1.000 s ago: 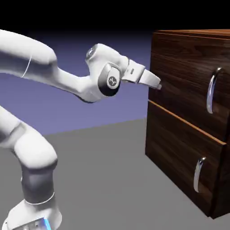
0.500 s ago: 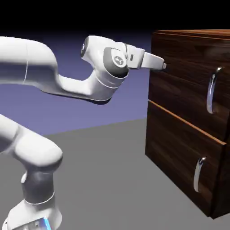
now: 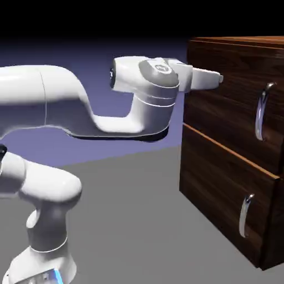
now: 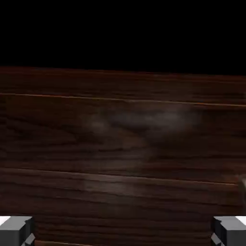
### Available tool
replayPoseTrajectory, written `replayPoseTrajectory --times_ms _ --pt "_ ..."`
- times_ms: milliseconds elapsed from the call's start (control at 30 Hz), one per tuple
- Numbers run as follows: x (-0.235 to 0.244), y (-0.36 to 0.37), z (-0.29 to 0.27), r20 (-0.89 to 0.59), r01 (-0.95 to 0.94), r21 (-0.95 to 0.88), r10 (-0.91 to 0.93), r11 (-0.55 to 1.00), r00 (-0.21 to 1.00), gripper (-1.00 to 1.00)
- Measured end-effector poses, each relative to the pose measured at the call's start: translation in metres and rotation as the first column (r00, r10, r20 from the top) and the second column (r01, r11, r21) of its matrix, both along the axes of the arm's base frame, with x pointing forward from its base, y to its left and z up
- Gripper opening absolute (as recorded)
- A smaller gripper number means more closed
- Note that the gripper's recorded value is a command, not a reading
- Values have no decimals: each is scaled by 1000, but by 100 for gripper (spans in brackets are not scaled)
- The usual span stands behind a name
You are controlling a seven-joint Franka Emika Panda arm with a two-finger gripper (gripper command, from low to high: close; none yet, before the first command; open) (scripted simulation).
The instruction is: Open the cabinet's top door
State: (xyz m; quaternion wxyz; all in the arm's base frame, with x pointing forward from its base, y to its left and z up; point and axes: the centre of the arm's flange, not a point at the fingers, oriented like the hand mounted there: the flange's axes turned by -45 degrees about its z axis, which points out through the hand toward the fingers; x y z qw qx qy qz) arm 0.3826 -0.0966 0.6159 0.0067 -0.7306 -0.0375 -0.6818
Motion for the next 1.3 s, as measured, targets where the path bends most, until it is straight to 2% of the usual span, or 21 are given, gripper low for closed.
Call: replayPoseTrajectory --times_ms 633,767,800,867,1300 --pt "55 -93 -92 68 21 46 -24 999 997 100" --pt "96 -92 -92 68 21 47 -24 999 997 100" --pt "105 -91 -92 68 21 46 -24 999 997 -100" --pt "105 -91 -92 68 21 46 -24 999 997 -100" --pt "4 -49 -92 68 248 45 -250 968 966 -100"
